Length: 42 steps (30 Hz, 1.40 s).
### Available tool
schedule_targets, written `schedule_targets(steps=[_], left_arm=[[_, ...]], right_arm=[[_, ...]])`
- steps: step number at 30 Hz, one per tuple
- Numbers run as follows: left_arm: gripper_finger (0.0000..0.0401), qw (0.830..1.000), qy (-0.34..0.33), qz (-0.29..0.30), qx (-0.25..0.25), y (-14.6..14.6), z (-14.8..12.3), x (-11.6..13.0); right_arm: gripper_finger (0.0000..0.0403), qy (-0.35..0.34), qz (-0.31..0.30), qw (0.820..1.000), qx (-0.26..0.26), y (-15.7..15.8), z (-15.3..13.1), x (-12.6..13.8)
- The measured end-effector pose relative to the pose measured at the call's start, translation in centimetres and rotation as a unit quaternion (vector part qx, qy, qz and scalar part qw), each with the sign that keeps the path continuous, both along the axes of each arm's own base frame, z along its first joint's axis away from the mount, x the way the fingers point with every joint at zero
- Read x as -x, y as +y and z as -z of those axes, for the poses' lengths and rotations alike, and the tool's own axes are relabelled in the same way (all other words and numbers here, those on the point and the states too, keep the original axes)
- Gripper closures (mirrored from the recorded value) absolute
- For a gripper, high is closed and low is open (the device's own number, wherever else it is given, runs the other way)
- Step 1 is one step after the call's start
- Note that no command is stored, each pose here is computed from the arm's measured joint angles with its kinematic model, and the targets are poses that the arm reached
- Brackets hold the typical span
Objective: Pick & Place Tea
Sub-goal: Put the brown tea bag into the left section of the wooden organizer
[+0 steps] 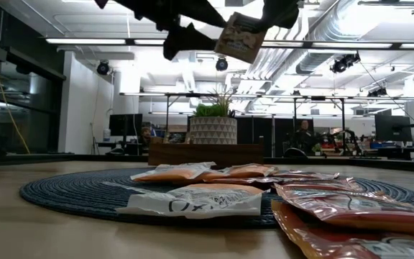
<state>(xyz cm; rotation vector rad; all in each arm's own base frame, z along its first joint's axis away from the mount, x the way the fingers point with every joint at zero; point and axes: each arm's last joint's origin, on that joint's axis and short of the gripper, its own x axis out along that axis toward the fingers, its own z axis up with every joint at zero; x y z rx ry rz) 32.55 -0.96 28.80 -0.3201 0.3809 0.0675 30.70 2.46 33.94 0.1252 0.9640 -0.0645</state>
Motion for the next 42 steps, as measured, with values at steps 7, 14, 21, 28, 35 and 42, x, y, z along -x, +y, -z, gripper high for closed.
schedule_targets(steps=[7, 14, 21, 28, 35, 42], left_arm=[[0.0164, 0.999, -0.048, 0.0, 0.002, 0.0, -0.5, -0.6], [0.0164, 0.999, -0.049, 0.0, 0.001, 0.0, -0.6, -0.6], [0.0173, 0.998, -0.064, -0.003, -0.008, 0.0, -0.9, -0.7], [0.0231, 0.997, -0.071, -0.003, -0.007, 0.0, -1.0, -0.8], [0.0259, 0.997, -0.072, -0.014, -0.011, 0.1, -1.0, -0.8], [0.0297, 0.997, -0.072, -0.022, -0.014, 0.1, -1.0, -0.8]], right_arm=[[0.0403, -0.002, 0.003, 1.0, 0.0, -0.4, 0.0, -0.1], [0.0403, -0.001, 0.012, 1.0, 0.0, -1.0, 0.0, -0.1], [0.0403, -0.001, 0.004, 1.0, 0.005, -1.2, 0.0, -0.1], [0.0403, -0.012, 0.004, 1.0, 0.004, -1.2, -0.1, -0.3], [0.0403, -0.012, 0.005, 1.0, 0.003, -1.3, -0.1, -0.3], [0.0403, -0.018, 0.001, 1.0, 0.004, -1.3, -0.2, -0.4]])
